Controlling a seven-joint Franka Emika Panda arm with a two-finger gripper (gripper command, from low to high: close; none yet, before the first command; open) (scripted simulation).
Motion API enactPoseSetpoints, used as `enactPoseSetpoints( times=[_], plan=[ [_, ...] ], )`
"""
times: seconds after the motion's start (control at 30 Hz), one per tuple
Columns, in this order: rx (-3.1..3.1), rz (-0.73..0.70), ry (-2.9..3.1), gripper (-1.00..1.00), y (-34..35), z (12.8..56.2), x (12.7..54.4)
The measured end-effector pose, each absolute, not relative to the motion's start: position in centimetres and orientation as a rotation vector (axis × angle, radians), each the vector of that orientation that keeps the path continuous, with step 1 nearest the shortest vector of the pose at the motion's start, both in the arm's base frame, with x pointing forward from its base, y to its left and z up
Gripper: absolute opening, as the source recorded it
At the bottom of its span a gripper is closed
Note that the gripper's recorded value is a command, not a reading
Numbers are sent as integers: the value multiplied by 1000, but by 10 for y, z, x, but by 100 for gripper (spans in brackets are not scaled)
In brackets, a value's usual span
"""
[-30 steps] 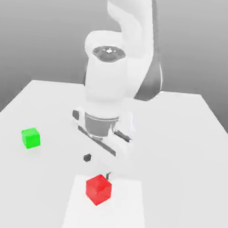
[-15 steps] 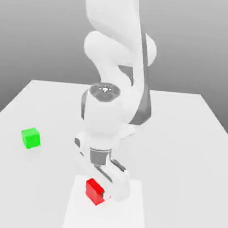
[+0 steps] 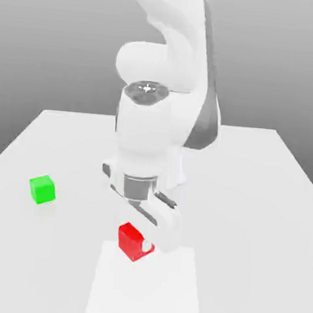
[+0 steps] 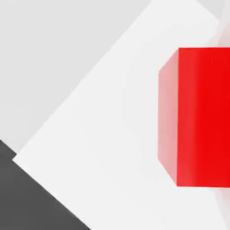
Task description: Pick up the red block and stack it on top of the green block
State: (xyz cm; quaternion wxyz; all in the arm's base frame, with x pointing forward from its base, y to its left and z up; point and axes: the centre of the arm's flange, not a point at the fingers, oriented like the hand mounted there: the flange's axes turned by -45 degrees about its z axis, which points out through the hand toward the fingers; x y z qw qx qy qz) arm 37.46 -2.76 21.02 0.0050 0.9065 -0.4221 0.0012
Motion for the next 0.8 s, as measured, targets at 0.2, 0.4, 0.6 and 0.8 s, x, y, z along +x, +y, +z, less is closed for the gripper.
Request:
enactPoseSetpoints(
  times=[0.2,0.4,0.6,0.8],
  plan=[
    [2431,1,-1918,-100,-160,222,321],
    [1985,1,-2378,-100,-241,235,242],
    [1491,2,-2758,-100,-287,244,151],
    [1425,3,-2801,-100,-293,202,140]
  ],
)
